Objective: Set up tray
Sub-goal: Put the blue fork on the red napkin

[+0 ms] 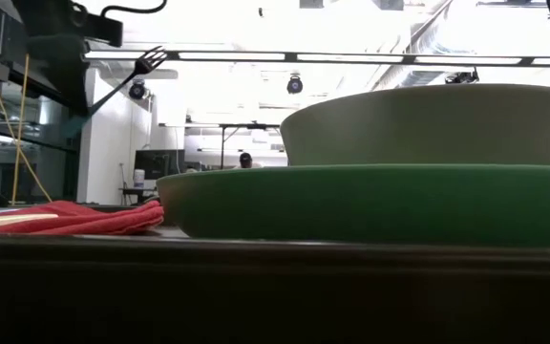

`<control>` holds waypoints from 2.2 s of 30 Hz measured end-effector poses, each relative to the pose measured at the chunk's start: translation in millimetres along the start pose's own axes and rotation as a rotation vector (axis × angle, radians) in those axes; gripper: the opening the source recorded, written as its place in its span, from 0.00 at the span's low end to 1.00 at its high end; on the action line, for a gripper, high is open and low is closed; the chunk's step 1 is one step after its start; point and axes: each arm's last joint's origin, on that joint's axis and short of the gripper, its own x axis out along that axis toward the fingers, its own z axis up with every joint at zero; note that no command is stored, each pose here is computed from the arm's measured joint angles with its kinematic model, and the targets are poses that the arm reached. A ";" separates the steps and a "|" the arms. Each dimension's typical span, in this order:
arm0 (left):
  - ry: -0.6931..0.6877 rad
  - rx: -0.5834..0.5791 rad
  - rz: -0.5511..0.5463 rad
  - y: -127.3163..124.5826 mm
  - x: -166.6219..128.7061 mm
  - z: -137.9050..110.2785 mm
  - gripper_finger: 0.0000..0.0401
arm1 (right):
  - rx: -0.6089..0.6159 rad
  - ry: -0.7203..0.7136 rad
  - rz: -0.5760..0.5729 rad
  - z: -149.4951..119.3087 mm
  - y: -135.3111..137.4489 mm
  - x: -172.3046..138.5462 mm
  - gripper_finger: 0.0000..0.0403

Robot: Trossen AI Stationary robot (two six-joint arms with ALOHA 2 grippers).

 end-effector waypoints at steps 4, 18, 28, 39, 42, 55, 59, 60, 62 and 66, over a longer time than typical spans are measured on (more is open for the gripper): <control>0.016 -0.033 -0.052 -15.5 -4.7 -6.7 0.02 | -0.057 0.012 -0.053 -1.6 -4.2 1.0 0.26; 0.231 -0.479 -0.059 -110.6 -0.1 -35.6 0.02 | -0.332 0.064 -0.135 19.5 -78.3 -7.7 0.26; 0.337 -0.513 -0.053 -179.5 -16.2 15.4 0.01 | -0.301 0.057 0.018 35.3 -137.7 -9.1 0.26; 0.619 -0.475 0.073 -222.9 -33.4 39.9 0.01 | -0.276 0.081 0.078 36.4 -160.4 -7.3 0.26; 0.688 -0.464 0.108 -236.3 -22.1 33.5 0.01 | -0.276 0.084 0.084 36.0 -160.5 -7.3 0.26; 0.775 -0.501 0.079 -258.6 -2.1 31.4 0.01 | -0.283 0.107 0.087 33.9 -160.7 -7.4 0.26; 0.774 -0.511 0.030 -264.6 -0.5 33.6 0.01 | -0.282 0.111 0.094 33.4 -160.6 -7.4 0.26; 0.778 -0.512 0.025 -265.0 -0.6 33.6 0.01 | -0.282 0.111 0.097 33.4 -160.5 -7.3 0.26; 0.793 -0.516 0.017 -265.8 -0.9 33.5 0.01 | -0.282 0.114 0.105 33.1 -160.3 -7.3 0.26; 0.822 -0.524 0.004 -267.1 -1.5 33.2 0.01 | -0.282 0.117 0.117 32.7 -160.0 -7.4 0.26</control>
